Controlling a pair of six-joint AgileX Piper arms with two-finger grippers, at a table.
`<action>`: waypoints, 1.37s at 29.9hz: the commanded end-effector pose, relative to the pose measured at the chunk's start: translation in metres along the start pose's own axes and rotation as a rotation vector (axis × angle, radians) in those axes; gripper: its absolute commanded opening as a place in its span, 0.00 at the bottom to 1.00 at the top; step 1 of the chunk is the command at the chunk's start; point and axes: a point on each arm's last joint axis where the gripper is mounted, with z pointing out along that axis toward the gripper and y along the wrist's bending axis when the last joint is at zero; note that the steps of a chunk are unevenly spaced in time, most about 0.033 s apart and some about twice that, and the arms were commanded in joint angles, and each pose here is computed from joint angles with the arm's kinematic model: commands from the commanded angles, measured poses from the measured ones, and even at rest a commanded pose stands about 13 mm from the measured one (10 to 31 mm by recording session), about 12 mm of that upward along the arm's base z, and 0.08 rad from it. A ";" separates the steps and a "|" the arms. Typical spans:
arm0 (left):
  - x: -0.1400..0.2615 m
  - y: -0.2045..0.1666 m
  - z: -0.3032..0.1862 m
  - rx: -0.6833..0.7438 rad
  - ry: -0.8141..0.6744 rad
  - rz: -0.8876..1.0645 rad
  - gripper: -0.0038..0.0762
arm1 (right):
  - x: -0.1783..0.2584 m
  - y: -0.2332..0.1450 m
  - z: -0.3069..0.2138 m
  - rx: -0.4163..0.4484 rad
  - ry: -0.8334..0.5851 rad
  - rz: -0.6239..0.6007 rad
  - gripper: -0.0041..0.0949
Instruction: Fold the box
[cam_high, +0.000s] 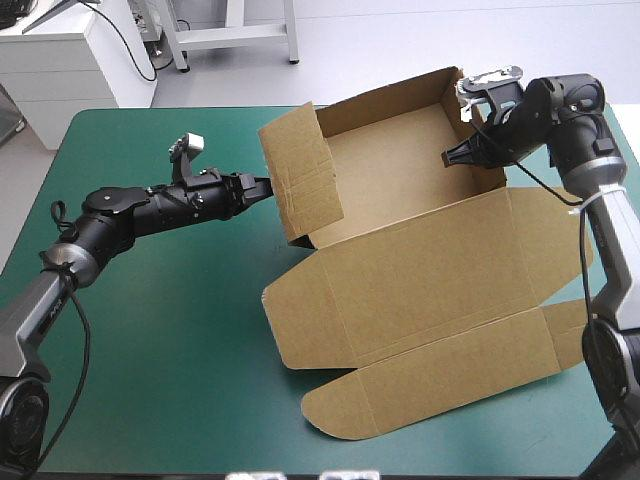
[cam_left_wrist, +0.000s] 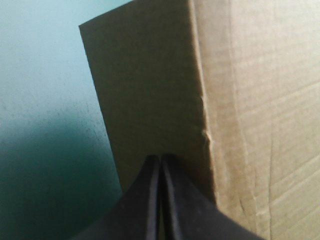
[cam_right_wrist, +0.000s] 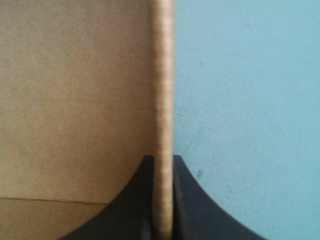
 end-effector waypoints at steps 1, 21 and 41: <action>-0.007 -0.025 -0.011 0.074 -0.045 0.062 0.08 | -0.008 0.001 -0.032 0.010 -0.127 0.004 0.02; -0.006 -0.041 -0.014 0.265 -0.036 -0.021 0.67 | -0.008 0.002 -0.032 0.009 -0.125 0.003 0.02; -0.005 -0.031 -0.011 0.153 -0.019 -0.041 0.64 | -0.012 0.012 -0.035 0.059 -0.146 -0.026 0.02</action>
